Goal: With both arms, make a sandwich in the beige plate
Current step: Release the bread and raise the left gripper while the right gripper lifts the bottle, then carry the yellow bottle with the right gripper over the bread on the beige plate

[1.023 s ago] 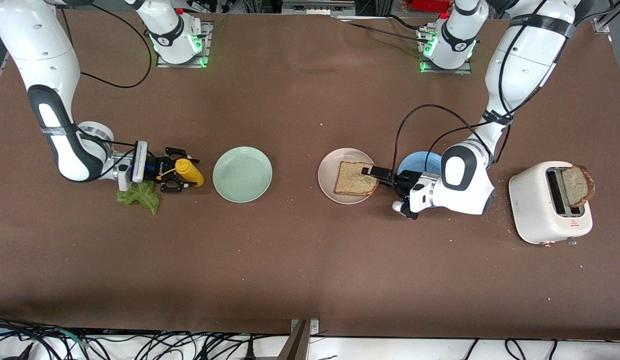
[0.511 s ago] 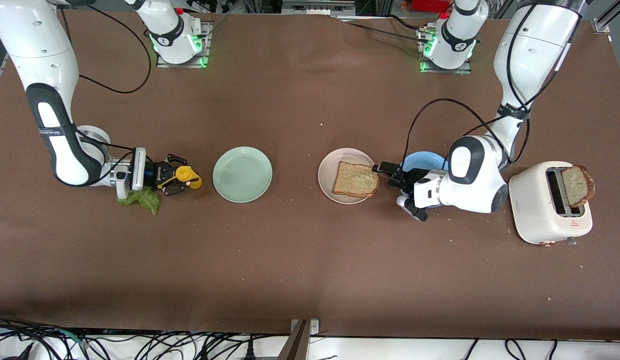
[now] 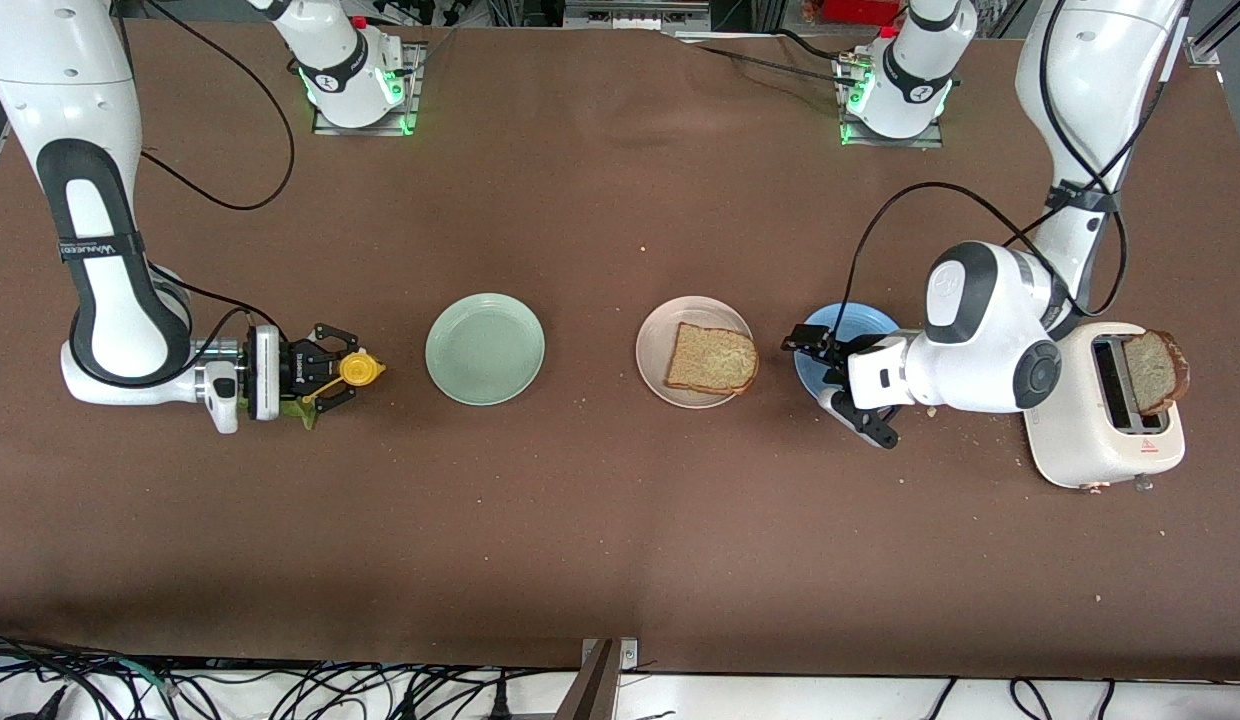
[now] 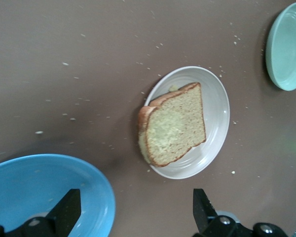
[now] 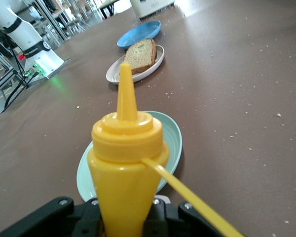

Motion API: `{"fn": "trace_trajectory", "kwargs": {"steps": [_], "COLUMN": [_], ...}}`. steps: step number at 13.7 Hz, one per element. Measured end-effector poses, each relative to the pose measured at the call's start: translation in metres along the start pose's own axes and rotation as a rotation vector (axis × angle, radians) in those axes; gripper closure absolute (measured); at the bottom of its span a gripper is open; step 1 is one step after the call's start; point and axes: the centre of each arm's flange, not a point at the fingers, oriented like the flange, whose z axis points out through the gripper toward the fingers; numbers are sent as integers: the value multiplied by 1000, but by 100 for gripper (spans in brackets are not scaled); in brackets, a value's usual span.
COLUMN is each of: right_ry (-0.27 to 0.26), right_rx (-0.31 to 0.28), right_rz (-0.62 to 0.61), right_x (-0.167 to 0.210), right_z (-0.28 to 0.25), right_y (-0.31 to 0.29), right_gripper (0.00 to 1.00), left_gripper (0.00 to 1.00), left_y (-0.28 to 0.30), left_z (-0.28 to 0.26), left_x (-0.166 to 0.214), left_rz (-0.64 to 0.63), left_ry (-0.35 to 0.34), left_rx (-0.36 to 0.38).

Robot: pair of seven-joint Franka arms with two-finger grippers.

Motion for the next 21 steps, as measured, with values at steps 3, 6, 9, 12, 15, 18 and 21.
{"fn": "trace_trajectory", "kwargs": {"steps": [3, 6, 9, 12, 15, 18, 21], "right_ry": [-134, -254, -411, -562, -734, -886, -1010], "right_rx": [-20, -43, -129, -224, -362, -503, -587], "right_rz": [105, 202, 299, 338, 301, 230, 112], "right_x": [65, 123, 193, 247, 284, 298, 295], "right_z": [2, 29, 76, 130, 198, 280, 334], "right_y": [-2, -11, -28, -58, -94, -133, -158], "right_gripper": [89, 89, 89, 89, 89, 89, 89], "left_gripper": [0, 0, 0, 0, 0, 0, 0], "left_y": [10, 27, 40, 47, 53, 53, 46], "left_z": [-57, -120, -184, -244, -280, -287, -316], "left_x": [-5, -12, -26, -51, -84, -89, -104], "left_rz": [-46, -94, -153, -216, -264, -272, -292], "left_ry": [-23, -40, -43, -5, -10, 6, 156], "left_rx": [130, 261, 373, 432, 445, 446, 445]}}
